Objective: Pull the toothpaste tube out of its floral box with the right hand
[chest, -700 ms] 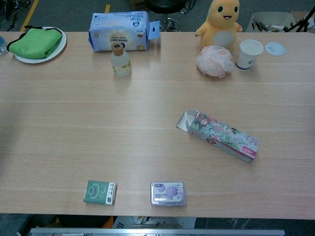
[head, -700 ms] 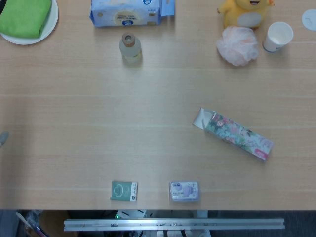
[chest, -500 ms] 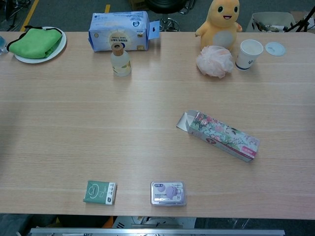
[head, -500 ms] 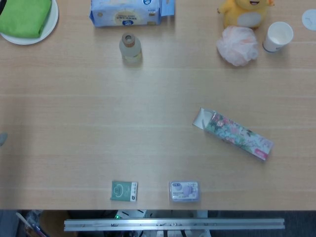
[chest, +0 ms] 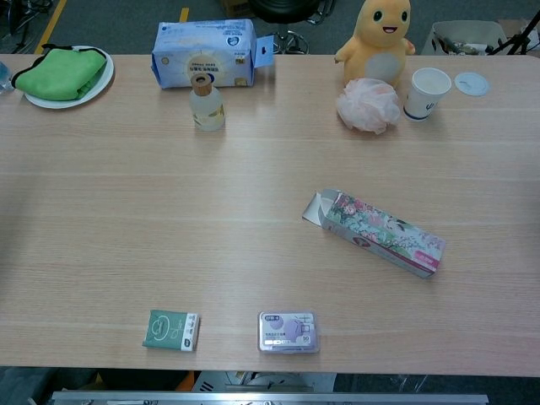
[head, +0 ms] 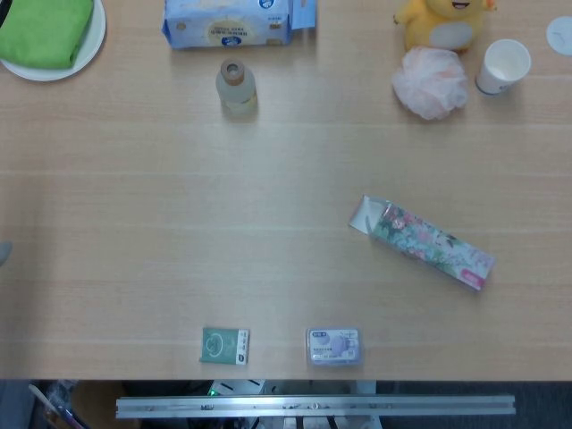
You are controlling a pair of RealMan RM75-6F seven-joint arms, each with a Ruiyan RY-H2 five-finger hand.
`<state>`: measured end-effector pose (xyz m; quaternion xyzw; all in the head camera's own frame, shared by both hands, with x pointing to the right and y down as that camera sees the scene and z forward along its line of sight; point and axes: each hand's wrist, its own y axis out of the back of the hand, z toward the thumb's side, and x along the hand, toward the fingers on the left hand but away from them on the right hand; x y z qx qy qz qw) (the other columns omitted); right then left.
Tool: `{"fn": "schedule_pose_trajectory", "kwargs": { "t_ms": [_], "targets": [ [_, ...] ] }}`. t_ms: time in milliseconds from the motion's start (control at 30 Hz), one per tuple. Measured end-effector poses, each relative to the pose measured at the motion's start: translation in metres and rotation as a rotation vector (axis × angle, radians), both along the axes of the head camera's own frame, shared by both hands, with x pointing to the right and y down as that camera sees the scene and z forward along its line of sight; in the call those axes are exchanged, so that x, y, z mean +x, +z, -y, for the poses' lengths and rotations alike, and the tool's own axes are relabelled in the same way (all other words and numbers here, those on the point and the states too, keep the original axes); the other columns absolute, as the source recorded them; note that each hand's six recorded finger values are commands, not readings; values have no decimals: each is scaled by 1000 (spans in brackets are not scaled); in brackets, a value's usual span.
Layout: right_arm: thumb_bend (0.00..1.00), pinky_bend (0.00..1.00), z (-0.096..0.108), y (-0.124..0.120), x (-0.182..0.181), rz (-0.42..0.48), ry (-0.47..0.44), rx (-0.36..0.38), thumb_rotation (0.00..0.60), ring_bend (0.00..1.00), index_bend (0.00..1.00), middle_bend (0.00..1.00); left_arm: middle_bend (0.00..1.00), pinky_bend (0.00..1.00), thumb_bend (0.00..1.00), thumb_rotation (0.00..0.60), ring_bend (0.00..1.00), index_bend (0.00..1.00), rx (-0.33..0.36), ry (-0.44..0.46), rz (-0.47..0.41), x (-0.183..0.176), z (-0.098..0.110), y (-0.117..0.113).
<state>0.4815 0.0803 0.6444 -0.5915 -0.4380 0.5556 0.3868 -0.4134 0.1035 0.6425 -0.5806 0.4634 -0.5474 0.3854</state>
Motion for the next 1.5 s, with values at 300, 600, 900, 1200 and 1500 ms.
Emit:
{"fn": "schedule_pose_trajectory", "kwargs": {
  "t_ms": [300, 600, 900, 1200, 1500],
  "targets": [
    [154, 313, 1, 18, -30, 112, -34, -85, 600, 186, 407, 317, 0, 240, 171, 600, 0, 11, -6, -7, -6, -2, -1, 2],
    [0, 323, 4, 40, -67, 125, -83, -134, 600, 184, 364, 268, 0, 240, 171, 600, 0, 11, -13, -9, -12, -4, -1, 5],
    [0, 305, 6, 59, -116, 177, -113, -186, 600, 170, 335, 250, 0, 240, 171, 600, 0, 11, -17, -18, -27, -9, -3, 9],
    [0, 297, 1, 75, -152, 195, -187, -230, 600, 163, 334, 243, 0, 240, 171, 600, 0, 11, -19, -30, -41, -14, -6, 11],
    [0, 269, -8, 93, -167, 162, -241, -285, 600, 131, 306, 209, 0, 240, 171, 600, 0, 11, -22, -39, -49, -17, -8, 13]
  ]
}}
